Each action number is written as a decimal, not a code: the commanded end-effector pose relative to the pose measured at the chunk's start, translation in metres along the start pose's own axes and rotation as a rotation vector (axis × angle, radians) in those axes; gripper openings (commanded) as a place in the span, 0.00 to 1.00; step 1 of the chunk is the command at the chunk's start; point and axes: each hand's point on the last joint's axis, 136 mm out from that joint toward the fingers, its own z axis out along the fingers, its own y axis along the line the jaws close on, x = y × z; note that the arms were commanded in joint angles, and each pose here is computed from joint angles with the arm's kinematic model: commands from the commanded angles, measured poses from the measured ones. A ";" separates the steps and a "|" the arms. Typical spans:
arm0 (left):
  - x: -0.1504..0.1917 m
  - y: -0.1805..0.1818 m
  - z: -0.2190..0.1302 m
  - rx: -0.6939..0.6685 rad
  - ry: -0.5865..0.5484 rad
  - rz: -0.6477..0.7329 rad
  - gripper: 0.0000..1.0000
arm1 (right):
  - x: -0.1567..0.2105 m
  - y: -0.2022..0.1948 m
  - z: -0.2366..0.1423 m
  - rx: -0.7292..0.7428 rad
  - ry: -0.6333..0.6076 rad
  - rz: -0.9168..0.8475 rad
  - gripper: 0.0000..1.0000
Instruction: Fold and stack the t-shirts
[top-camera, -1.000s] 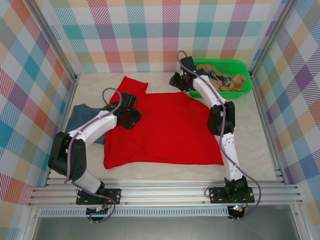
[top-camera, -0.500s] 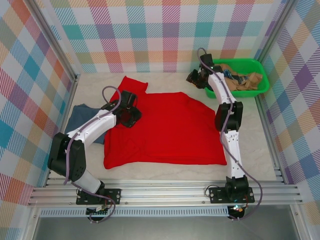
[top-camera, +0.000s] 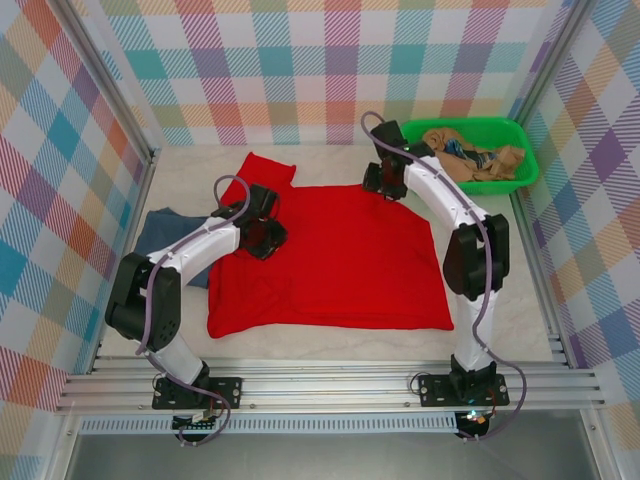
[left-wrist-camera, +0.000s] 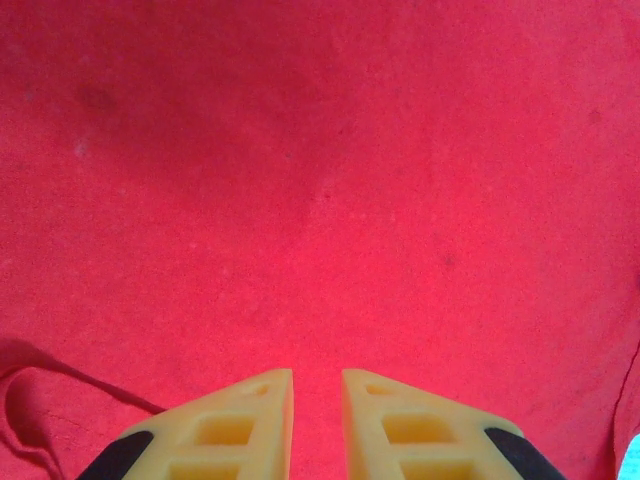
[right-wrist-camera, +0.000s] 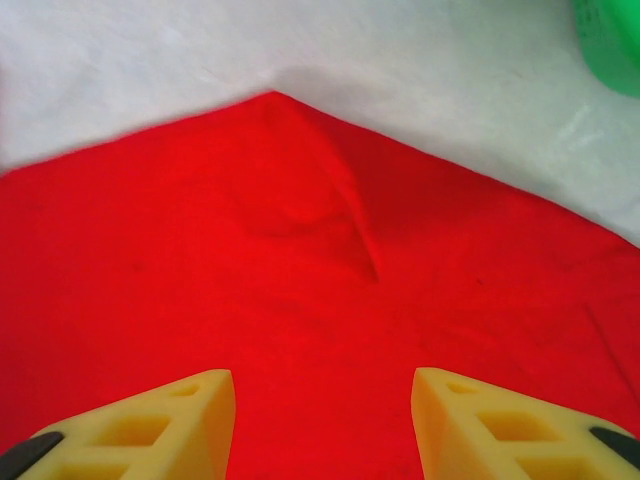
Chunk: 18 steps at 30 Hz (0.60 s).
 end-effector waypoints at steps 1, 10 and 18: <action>-0.001 0.011 -0.019 -0.030 -0.013 0.020 0.20 | 0.028 -0.025 0.039 0.151 0.084 -0.016 0.53; 0.000 0.036 -0.053 -0.044 -0.037 0.000 0.20 | -0.013 -0.041 0.078 0.312 0.072 -0.061 0.53; 0.003 0.052 -0.069 -0.038 -0.062 -0.035 0.20 | -0.050 -0.064 0.054 0.409 -0.008 -0.106 0.26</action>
